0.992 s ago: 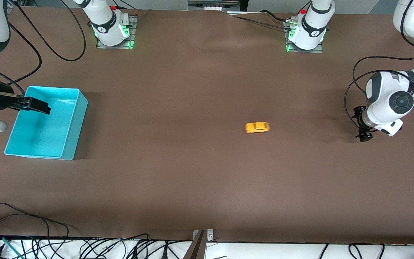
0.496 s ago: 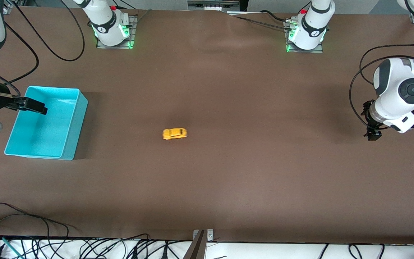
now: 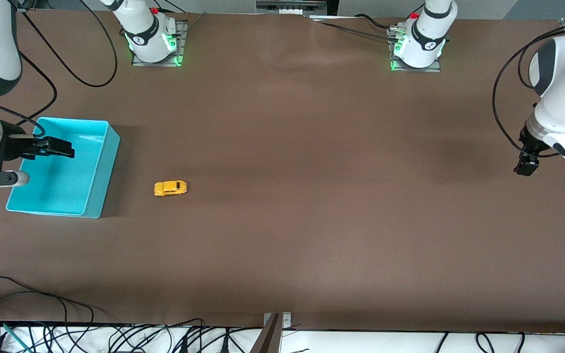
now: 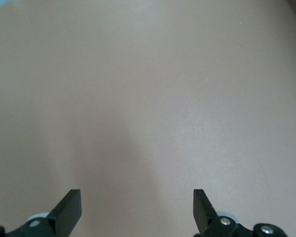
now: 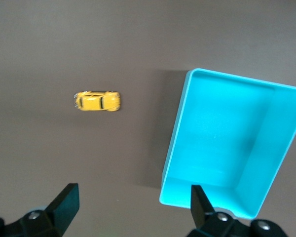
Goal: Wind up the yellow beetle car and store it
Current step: 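Raise the left gripper away while the right gripper reaches the bin, then lower the right gripper onto the stopped car and grasp it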
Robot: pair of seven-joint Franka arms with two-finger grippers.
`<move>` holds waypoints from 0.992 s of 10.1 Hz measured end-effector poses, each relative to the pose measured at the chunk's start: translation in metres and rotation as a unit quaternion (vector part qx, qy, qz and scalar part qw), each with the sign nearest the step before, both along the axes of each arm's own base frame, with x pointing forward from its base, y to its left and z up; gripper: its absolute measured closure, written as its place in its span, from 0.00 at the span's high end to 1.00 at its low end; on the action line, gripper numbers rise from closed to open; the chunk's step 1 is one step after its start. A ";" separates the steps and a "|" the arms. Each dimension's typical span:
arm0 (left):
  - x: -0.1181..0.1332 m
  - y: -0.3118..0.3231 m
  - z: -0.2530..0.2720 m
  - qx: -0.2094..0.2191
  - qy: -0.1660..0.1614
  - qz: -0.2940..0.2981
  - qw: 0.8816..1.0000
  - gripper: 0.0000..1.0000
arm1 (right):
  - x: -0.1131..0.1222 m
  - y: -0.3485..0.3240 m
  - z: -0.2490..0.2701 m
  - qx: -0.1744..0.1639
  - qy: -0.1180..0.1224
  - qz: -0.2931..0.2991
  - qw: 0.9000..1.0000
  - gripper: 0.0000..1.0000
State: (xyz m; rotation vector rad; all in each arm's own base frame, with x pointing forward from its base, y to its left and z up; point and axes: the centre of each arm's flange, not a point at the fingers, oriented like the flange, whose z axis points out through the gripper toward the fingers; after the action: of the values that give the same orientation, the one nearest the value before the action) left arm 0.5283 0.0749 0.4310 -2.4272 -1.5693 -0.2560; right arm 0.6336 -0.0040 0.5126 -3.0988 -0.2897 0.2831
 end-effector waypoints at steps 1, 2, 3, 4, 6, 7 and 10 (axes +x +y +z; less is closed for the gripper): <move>-0.008 -0.004 0.016 -0.005 0.021 -0.058 0.998 1.00 | 0.002 0.000 -0.007 0.011 0.005 0.056 0.998 1.00; -0.014 -0.009 0.028 -0.023 0.039 -0.119 0.992 1.00 | 0.004 0.001 -0.015 0.022 0.011 0.112 0.993 1.00; -0.018 -0.013 0.039 -0.036 0.053 -0.180 0.982 1.00 | 0.006 0.001 -0.025 0.034 0.017 0.170 0.985 1.00; -0.018 -0.016 0.050 -0.046 0.058 -0.228 0.971 1.00 | 0.010 0.001 -0.039 0.047 0.016 0.236 0.971 1.00; -0.014 -0.020 0.074 -0.058 0.066 -0.298 0.951 1.00 | 0.018 0.001 -0.068 0.064 -0.006 0.367 0.928 1.00; -0.012 -0.028 0.089 -0.072 0.067 -0.326 0.940 1.00 | 0.019 0.001 -0.080 0.070 -0.014 0.417 0.906 1.00; -0.013 -0.055 0.144 -0.114 0.078 -0.391 0.910 1.00 | 0.016 0.006 -0.116 0.079 -0.027 0.522 0.849 1.00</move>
State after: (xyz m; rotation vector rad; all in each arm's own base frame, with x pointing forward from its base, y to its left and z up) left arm 0.5149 0.0196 0.5750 -3.0562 -0.5089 -0.0021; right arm 0.6494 0.0015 0.3966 -2.4417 -1.8555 0.1450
